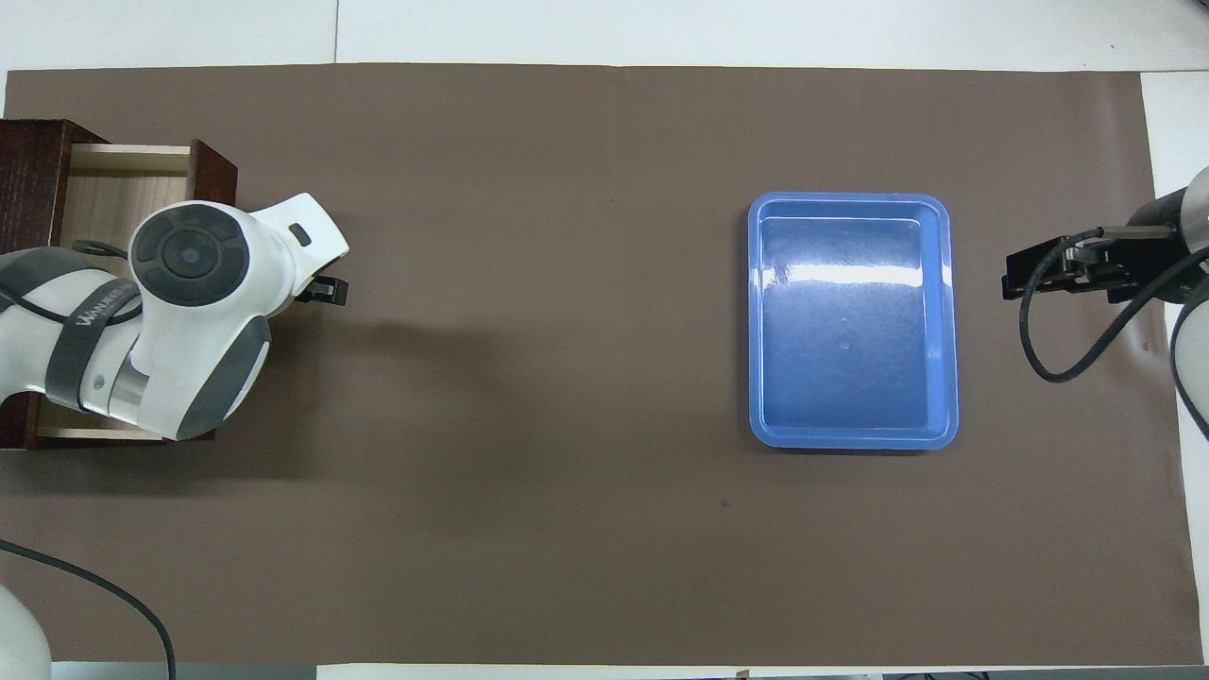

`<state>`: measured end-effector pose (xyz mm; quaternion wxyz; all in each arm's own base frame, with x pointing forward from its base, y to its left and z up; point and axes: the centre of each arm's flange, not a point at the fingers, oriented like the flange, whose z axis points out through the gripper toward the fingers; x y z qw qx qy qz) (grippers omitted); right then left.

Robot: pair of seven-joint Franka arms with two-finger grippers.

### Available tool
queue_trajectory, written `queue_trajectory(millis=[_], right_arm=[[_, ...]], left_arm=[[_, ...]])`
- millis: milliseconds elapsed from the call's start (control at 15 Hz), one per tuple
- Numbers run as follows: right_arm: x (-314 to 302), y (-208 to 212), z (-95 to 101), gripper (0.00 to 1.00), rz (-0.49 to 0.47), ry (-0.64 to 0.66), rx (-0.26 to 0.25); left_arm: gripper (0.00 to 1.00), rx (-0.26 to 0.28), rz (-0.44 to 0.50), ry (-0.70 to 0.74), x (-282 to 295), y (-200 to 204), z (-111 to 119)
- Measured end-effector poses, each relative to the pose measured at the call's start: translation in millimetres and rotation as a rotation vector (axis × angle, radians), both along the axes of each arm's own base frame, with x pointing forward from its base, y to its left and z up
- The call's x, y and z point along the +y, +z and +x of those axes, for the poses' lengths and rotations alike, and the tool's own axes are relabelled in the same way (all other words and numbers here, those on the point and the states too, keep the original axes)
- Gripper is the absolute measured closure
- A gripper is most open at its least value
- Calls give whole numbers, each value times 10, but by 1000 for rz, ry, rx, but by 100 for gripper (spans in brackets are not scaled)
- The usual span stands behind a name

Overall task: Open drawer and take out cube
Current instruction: 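Pull the drawer open with the left gripper, drawing it toward the robot, then lower the left gripper into the drawer and grasp the yellow cube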

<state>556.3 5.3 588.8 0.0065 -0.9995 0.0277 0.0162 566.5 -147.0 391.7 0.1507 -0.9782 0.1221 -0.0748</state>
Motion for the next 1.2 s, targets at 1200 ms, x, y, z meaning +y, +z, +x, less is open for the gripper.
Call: queue_trajectory(millis=[1200], right_arm=[[-78,0,0,0,0,-14,0]], left_arm=[[0,-29,-228,848,1347,1236,441]])
